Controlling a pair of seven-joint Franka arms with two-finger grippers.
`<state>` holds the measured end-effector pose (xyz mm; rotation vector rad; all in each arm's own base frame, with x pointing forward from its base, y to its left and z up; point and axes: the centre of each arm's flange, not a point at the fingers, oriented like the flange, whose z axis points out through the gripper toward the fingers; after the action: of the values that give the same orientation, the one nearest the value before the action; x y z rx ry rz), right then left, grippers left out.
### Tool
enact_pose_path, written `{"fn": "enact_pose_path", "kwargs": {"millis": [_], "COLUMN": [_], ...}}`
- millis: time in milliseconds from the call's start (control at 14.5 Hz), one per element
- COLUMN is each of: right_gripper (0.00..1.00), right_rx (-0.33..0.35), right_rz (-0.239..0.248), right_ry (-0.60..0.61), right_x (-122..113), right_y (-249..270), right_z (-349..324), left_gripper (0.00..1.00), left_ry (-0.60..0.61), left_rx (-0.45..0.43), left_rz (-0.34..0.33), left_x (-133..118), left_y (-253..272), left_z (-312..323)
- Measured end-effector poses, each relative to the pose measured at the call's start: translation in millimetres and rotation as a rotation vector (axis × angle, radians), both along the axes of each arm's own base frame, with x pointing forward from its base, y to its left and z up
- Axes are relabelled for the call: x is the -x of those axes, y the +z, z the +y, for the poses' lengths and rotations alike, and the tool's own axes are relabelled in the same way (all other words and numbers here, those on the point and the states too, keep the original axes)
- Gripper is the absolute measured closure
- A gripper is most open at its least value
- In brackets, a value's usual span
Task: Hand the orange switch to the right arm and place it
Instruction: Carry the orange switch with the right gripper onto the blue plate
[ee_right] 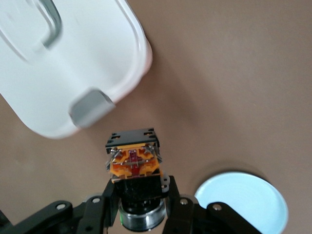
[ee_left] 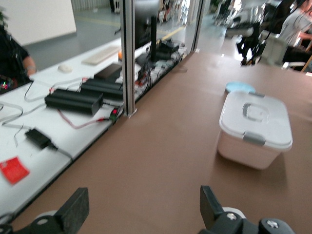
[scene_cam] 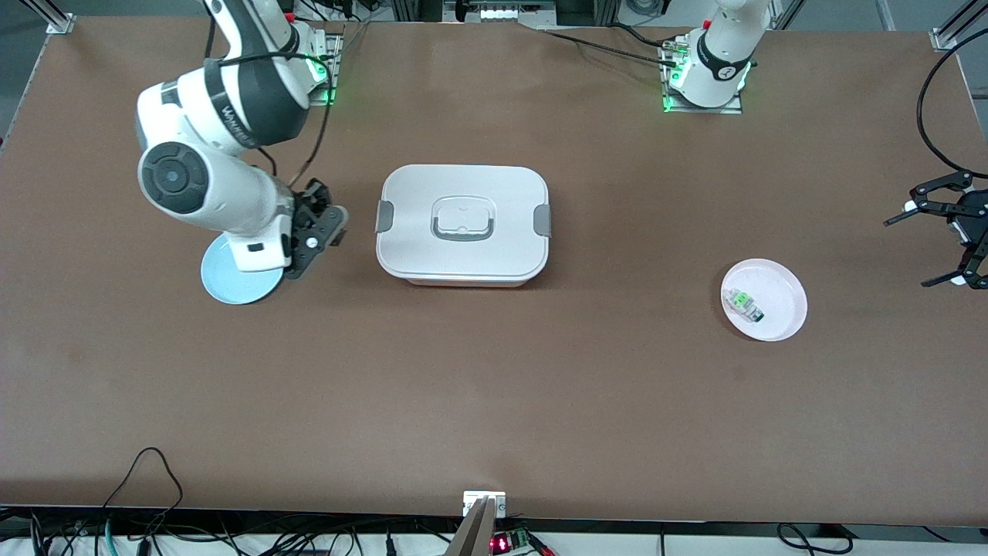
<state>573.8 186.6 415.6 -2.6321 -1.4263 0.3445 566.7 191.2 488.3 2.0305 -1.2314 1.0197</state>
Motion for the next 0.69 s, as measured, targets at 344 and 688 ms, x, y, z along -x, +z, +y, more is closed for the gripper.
{"fn": "enact_pose_path", "kwargs": {"millis": [344, 688], "right_gripper": [0.59, 0.59], "right_rx": [-0.053, -0.035], "right_rz": [-0.102, -0.204], "right_ry": [0.210, 0.336], "right_x": [2.2, 29.1], "right_y": [-64.6, -152.8], "right_z": [-121.4, -176.6], "left_gripper": [0.00, 0.00], "left_ry": [0.242, 0.529], "left_rx": [-0.208, -0.362], "left_rz": [0.301, 0.526], "left_x": [-7.6, -31.0], "left_y": [13.0, 67.4], "left_z": [9.6, -50.5]}}
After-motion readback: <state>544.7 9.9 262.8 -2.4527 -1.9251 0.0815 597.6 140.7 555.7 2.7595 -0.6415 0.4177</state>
